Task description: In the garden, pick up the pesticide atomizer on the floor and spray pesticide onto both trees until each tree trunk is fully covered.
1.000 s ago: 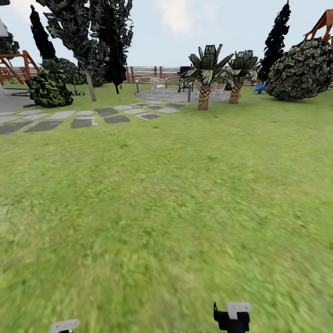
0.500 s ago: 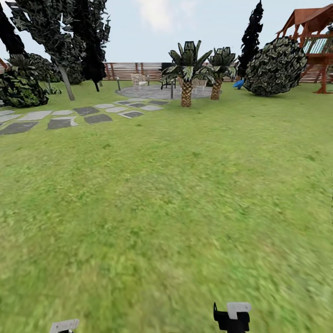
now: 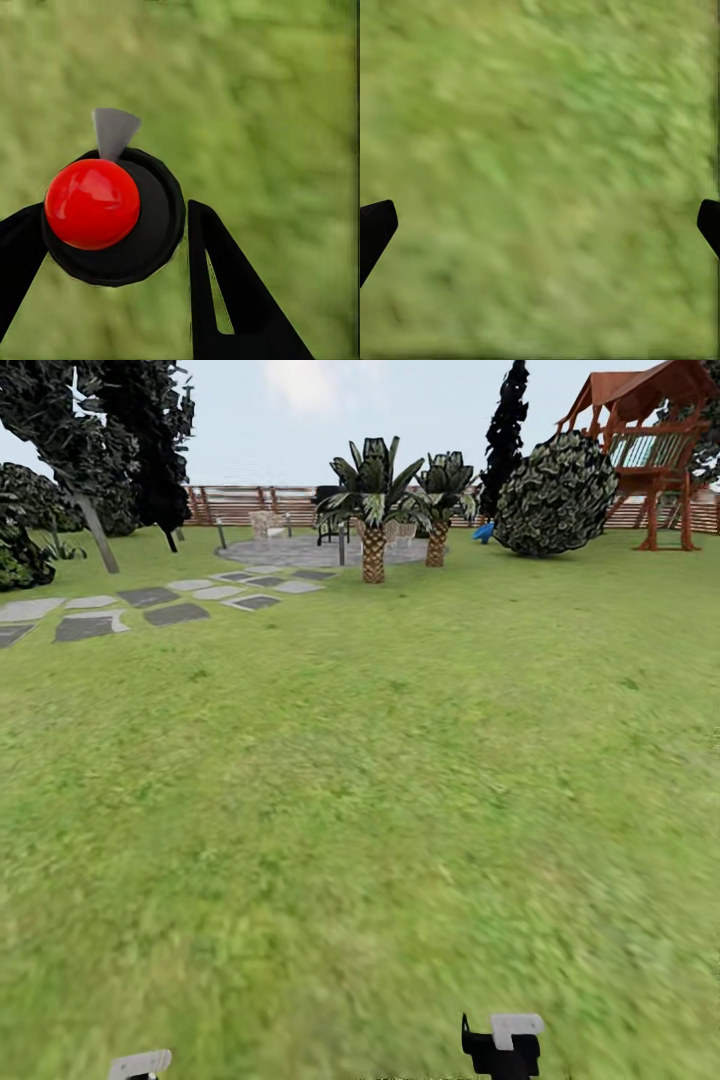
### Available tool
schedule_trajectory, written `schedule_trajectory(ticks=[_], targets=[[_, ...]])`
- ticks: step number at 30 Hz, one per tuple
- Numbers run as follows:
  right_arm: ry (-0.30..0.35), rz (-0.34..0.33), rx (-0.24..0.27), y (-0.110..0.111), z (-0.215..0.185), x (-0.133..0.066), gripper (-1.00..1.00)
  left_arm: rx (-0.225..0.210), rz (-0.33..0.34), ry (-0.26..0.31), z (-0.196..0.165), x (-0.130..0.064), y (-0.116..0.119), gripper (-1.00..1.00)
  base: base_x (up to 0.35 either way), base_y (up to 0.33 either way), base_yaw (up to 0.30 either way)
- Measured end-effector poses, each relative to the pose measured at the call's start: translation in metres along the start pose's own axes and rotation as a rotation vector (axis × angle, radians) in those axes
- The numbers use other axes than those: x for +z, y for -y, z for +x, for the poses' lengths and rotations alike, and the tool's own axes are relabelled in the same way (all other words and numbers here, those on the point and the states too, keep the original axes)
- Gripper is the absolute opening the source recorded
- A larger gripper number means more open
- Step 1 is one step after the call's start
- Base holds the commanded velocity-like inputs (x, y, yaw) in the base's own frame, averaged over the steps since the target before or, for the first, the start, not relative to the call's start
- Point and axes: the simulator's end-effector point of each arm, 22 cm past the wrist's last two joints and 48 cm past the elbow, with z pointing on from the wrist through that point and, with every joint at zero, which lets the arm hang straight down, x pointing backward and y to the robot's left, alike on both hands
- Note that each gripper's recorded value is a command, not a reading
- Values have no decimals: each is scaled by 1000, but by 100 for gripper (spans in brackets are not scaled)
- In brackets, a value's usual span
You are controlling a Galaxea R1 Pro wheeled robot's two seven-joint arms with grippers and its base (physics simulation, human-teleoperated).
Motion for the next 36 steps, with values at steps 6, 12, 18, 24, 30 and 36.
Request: schedule_trajectory(ticks=[6,12,18,24,30,36], targets=[[-8,-1,-1,0,4,0,100,1,0,-8,4,0,0,-100,0,0,-194],[-13,-1,-2,-1,7,0,100,2,-1,-14,6,1,0,-100,0,0,-250],[-17,-2,-3,-1,8,1,100,2,0,-18,8,1,0,-100,0,0,-279],[-20,-2,-3,-1,10,1,100,9,4,-20,9,1,2,-100,123,-53,-282],[-22,-2,-4,-1,11,1,100,10,5,-23,11,1,2,-100,276,-140,-282],[-25,-2,-4,-1,12,1,100,14,5,-33,18,-1,1,-100,284,-142,-282]])
